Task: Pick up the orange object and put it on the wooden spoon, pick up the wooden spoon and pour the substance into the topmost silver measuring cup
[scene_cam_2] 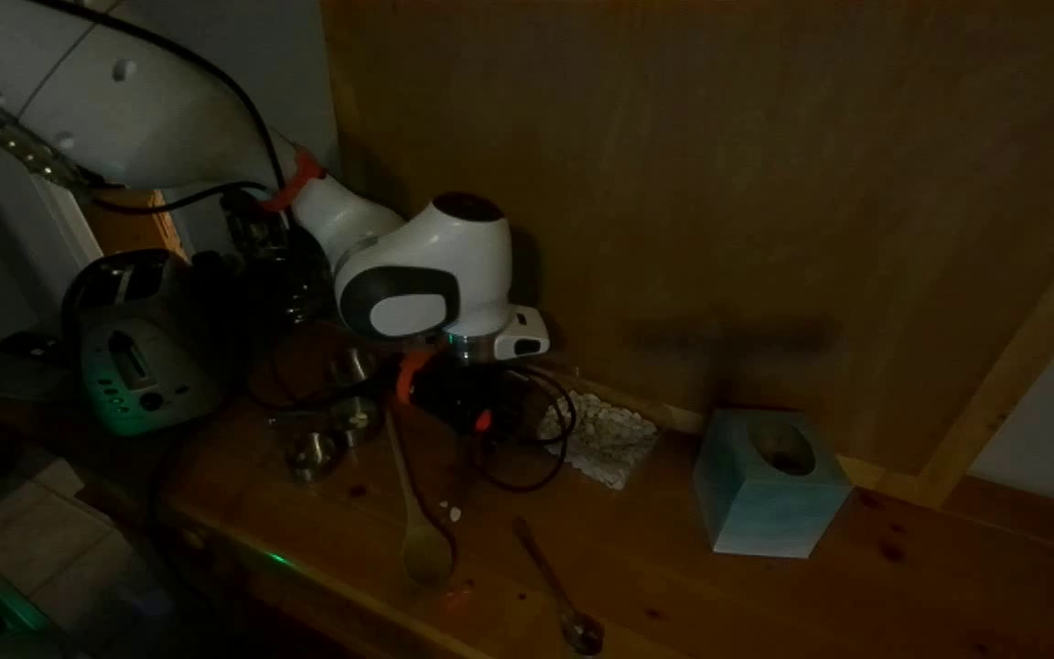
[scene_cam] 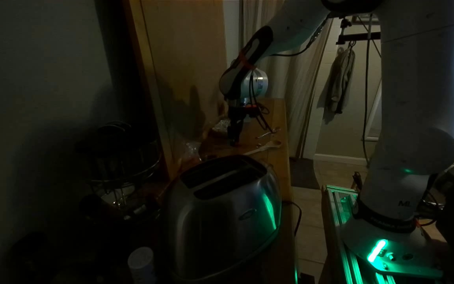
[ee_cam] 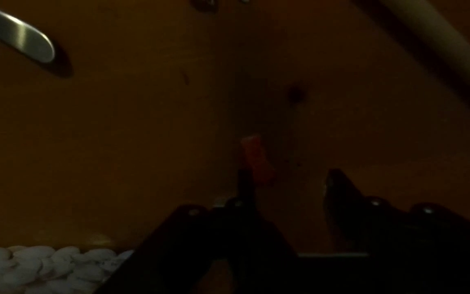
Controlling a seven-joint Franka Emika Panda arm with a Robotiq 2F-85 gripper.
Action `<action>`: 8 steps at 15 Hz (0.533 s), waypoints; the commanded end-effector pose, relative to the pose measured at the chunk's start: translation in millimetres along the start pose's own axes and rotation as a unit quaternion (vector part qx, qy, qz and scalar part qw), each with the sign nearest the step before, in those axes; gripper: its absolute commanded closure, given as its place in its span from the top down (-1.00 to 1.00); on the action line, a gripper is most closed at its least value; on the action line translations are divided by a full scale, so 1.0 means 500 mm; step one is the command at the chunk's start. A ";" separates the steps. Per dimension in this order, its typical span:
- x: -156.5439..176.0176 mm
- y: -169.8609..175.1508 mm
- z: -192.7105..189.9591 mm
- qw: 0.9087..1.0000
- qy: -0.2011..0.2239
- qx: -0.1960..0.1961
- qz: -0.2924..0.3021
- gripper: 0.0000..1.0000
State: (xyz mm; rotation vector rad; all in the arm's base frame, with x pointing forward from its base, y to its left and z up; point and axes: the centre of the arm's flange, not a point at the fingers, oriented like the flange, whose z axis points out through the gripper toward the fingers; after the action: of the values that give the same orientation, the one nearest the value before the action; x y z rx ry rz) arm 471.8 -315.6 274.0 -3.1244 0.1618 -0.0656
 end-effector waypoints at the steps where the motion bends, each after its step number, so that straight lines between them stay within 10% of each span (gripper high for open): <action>1: 0.017 0.015 0.008 1.000 -0.003 -0.009 0.001 -0.20; 4: 0.013 0.017 0.011 1.000 -0.004 -0.010 0.002 -0.71; 8: 0.013 0.019 0.012 1.000 -0.004 -0.011 0.004 -0.73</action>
State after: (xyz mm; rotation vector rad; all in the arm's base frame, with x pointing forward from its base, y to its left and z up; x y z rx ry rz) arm 470.9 -319.9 270.2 -3.1252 0.1719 -0.0557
